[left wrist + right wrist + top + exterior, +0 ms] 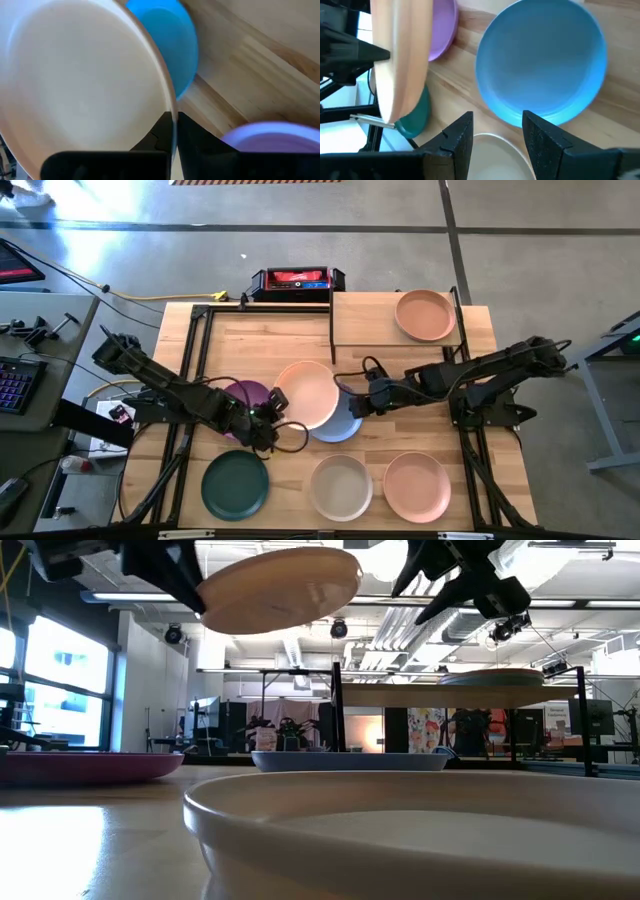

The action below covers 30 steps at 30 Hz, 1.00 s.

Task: Place and stack plates onto a shelf
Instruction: Stack the light orange plate on top of the dark orange stacked plates on the shelf

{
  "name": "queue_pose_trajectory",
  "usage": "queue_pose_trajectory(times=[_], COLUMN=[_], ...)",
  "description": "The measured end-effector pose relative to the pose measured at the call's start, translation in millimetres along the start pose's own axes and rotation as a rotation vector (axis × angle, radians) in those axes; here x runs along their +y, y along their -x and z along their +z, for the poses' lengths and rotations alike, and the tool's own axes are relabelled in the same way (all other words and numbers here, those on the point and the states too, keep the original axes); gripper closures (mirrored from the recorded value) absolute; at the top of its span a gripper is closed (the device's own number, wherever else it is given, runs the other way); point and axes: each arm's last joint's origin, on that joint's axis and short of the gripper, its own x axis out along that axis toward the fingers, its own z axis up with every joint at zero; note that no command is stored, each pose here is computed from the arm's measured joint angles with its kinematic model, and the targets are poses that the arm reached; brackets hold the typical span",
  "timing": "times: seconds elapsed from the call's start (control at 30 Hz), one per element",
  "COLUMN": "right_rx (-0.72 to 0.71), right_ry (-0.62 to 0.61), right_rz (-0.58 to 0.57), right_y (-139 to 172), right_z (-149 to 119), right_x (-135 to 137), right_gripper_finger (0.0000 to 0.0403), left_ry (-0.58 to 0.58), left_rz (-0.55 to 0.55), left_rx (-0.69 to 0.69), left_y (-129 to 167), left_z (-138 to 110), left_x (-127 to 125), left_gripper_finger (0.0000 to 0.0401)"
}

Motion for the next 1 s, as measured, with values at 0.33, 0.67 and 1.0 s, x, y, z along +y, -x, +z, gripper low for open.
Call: queue_pose_trajectory(times=[0.33, 0.67, 1.0], right_rx=[-0.108, -0.379, -0.424], right_ry=[0.079, 0.239, 0.318], right_rz=[0.117, 0.095, -0.047], right_y=[15.4, 49.5, 44.5], right_z=[1.7, 57.0, 87.5], right_x=[25.8, 49.9, 40.4], right_gripper_finger=[0.0254, 0.0254, 0.0254], left_ry=[-0.142, -0.331, -0.329], left_rz=[-0.063, -0.038, -0.024], left_rx=[0.11, 0.267, 0.333], left_y=[7.0, 1.7, -5.5], left_z=[-7.6, -24.2, -34.6], left_x=[-16.0, -7.5, 3.9], left_gripper_finger=[0.04, 0.04, 0.04])
